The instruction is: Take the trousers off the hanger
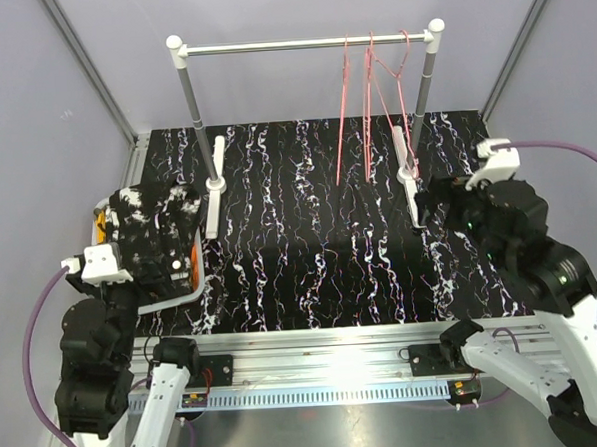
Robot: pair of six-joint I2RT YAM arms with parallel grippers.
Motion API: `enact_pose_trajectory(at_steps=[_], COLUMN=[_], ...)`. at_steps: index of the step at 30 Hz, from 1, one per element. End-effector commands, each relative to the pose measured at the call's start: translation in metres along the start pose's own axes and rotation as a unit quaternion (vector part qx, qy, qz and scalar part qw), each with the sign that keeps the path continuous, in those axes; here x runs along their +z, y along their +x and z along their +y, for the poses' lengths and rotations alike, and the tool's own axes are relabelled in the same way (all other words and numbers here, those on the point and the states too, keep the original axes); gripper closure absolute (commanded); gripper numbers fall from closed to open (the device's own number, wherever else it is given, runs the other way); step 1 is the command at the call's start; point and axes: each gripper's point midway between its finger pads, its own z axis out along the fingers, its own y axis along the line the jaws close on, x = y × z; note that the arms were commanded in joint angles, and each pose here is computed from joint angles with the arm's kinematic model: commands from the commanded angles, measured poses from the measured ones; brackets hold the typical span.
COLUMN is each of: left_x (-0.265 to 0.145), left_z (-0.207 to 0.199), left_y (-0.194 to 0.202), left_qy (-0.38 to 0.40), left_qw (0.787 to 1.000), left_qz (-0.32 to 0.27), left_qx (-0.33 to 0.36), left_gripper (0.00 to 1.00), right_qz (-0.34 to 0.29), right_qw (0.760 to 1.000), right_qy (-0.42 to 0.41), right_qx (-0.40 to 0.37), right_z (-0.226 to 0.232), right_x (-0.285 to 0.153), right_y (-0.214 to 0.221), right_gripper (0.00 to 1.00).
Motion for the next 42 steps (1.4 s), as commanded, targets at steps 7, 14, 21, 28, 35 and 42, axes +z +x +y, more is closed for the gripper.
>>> enact_pose_trajectory(at_steps=[7,14,21,28,35,42], left_x=[-0.009,-0.007,-0.009,-0.008,-0.008,-0.007], left_z=[0.005,-0.004,-0.002,0.001,0.003,0.003], left_y=[-0.006,-0.004,-0.004,-0.003,-0.003,-0.003], left_qy=[-0.003,0.018,0.013,0.003,-0.003,-0.005], left_qw=[0.998,0.998,0.998,0.998,0.998,0.998], left_qz=[-0.067,-0.061,-0.063,-0.060,-0.060,-0.058], left_qx=[0.001,-0.010,-0.025,-0.028,-0.031,-0.031], left_gripper=[0.01,0.01,0.01,0.01,0.01,0.01], right_qz=[0.040,0.024,0.017,0.017,0.011,0.014], right_qw=[0.994,0.996,0.995,0.996,0.997,0.998], right_qy=[0.101,0.084,0.095,0.087,0.074,0.063], right_qx=[-0.013,-0.016,-0.028,-0.026,-0.022,-0.018], right_z=[-0.058,-0.063,-0.068,-0.064,-0.058,-0.052], right_x=[-0.046,-0.063,-0.064,-0.060,-0.057,-0.051], right_y=[0.049,0.059,0.055,0.053,0.050,0.050], right_gripper=[0.01,0.01,0.00,0.00,0.00,0.00])
